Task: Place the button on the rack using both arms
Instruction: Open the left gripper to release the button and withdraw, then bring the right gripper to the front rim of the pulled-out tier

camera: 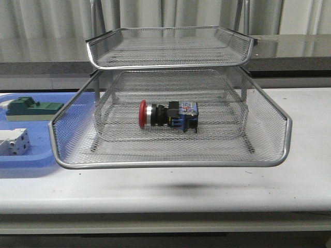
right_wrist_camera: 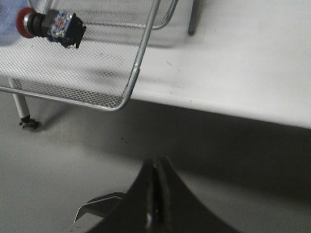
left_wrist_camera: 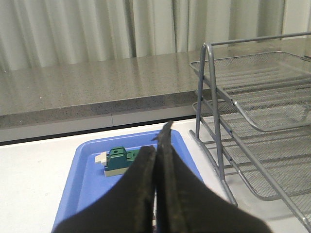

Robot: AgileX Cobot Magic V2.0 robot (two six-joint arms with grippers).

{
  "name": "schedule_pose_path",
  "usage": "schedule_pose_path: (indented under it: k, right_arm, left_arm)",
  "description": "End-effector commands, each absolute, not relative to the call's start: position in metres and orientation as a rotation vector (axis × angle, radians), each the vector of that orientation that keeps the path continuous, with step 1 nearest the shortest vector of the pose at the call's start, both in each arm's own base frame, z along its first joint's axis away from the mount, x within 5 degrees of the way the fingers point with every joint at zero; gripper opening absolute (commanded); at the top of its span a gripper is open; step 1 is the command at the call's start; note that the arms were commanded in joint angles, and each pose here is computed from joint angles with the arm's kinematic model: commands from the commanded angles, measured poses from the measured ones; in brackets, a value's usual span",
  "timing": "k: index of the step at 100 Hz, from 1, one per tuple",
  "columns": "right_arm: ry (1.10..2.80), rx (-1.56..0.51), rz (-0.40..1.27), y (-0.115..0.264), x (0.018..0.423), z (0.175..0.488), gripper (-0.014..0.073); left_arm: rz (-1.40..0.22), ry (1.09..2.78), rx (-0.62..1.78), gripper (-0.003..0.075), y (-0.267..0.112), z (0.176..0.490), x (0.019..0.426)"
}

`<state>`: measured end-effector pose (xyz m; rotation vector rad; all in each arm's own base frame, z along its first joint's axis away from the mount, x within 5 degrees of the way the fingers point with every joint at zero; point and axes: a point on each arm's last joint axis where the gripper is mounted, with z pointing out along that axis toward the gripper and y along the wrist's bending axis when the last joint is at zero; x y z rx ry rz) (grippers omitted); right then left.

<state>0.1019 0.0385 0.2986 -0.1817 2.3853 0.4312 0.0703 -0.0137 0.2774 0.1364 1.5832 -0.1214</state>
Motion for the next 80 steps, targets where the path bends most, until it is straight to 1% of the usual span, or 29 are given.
schedule_pose_path:
  k: [1,16,32,52,80]
  right_arm:
    - [2.357,-0.188,0.494,0.046,0.122,0.305,-0.0067]
    - [2.426,-0.211,0.545,0.056,0.140,0.293,-0.0060]
    - [2.445,-0.284,0.575,0.072,0.153,0.284,-0.0060]
    - [2.486,-0.372,0.636,0.098,0.163,0.269,-0.0060]
    - [2.552,-0.458,0.663,0.131,0.170,0.246,-0.0060]
  left_arm:
    - [-0.115,1.508,0.084,-0.0020,-0.010,0.291,0.071]
    - [-0.115,1.508,0.084,-0.0020,-0.010,0.291,0.071]
    - [-0.115,1.508,0.084,-0.0020,-0.010,0.291,0.071]
    - [-0.115,1.508,0.084,-0.0020,-0.010,0.291,0.071]
    - [-0.115,1.508,0.084,-0.0020,-0.010,0.291,0.071]
